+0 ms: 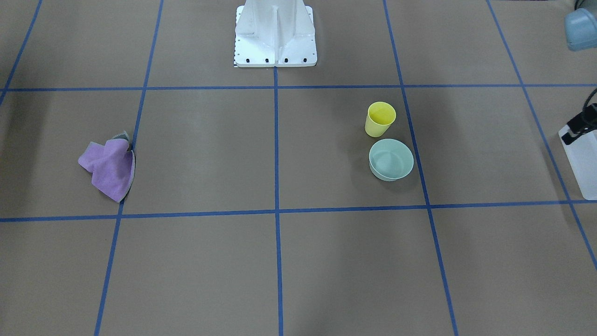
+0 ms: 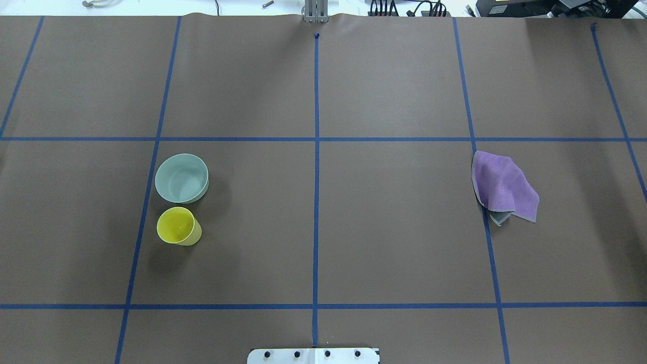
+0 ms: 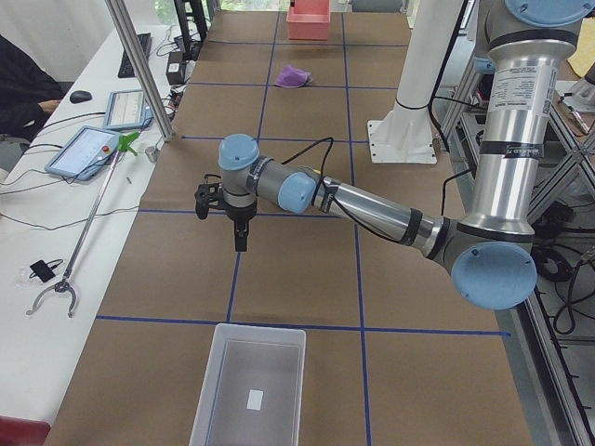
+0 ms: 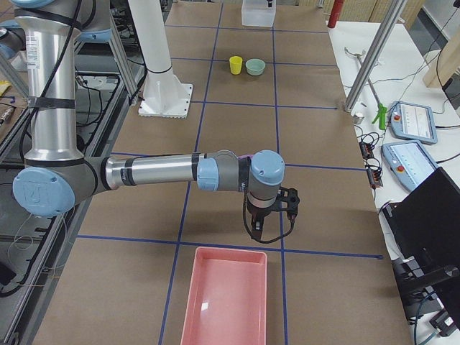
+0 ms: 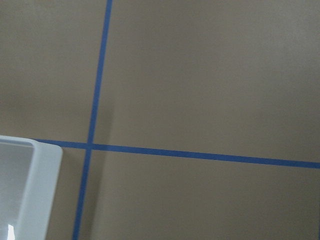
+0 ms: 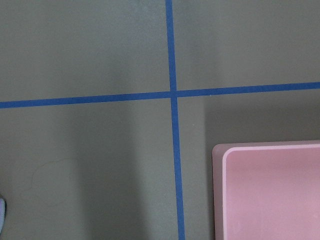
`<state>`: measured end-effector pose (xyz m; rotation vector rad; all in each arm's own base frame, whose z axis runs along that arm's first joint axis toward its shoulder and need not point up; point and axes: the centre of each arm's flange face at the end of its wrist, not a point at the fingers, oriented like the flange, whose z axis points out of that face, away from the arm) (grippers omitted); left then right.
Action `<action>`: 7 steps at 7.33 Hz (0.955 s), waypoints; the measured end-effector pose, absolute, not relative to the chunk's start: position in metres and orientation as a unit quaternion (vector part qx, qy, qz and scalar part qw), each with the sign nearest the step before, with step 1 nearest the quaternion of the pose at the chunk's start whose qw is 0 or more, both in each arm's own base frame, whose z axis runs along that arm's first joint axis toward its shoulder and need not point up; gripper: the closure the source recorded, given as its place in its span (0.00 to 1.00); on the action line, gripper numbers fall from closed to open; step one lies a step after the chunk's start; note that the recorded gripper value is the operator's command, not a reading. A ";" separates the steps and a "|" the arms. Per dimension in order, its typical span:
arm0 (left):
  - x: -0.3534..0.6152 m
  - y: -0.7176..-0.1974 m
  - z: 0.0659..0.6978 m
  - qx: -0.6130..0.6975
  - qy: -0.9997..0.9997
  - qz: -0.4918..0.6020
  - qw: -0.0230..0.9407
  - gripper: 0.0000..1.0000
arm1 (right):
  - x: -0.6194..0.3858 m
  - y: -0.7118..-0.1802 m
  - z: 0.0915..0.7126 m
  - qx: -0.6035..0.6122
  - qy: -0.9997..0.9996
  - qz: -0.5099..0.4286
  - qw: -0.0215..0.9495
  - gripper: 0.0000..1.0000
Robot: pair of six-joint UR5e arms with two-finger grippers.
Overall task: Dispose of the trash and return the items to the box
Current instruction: 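Reach the left gripper to the pale green bowl and grasp its rim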
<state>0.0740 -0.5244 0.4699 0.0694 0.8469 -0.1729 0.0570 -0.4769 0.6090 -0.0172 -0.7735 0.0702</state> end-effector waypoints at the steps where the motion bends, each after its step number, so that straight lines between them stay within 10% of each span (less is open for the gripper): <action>1: 0.113 -0.516 0.453 0.022 0.427 -0.094 0.899 0.02 | 0.057 -0.477 0.609 -0.008 -0.377 0.034 0.926 0.00; 7: 0.332 -0.477 0.420 -0.010 0.449 -0.160 0.879 0.02 | 0.057 -0.477 0.609 -0.010 -0.377 0.035 0.926 0.00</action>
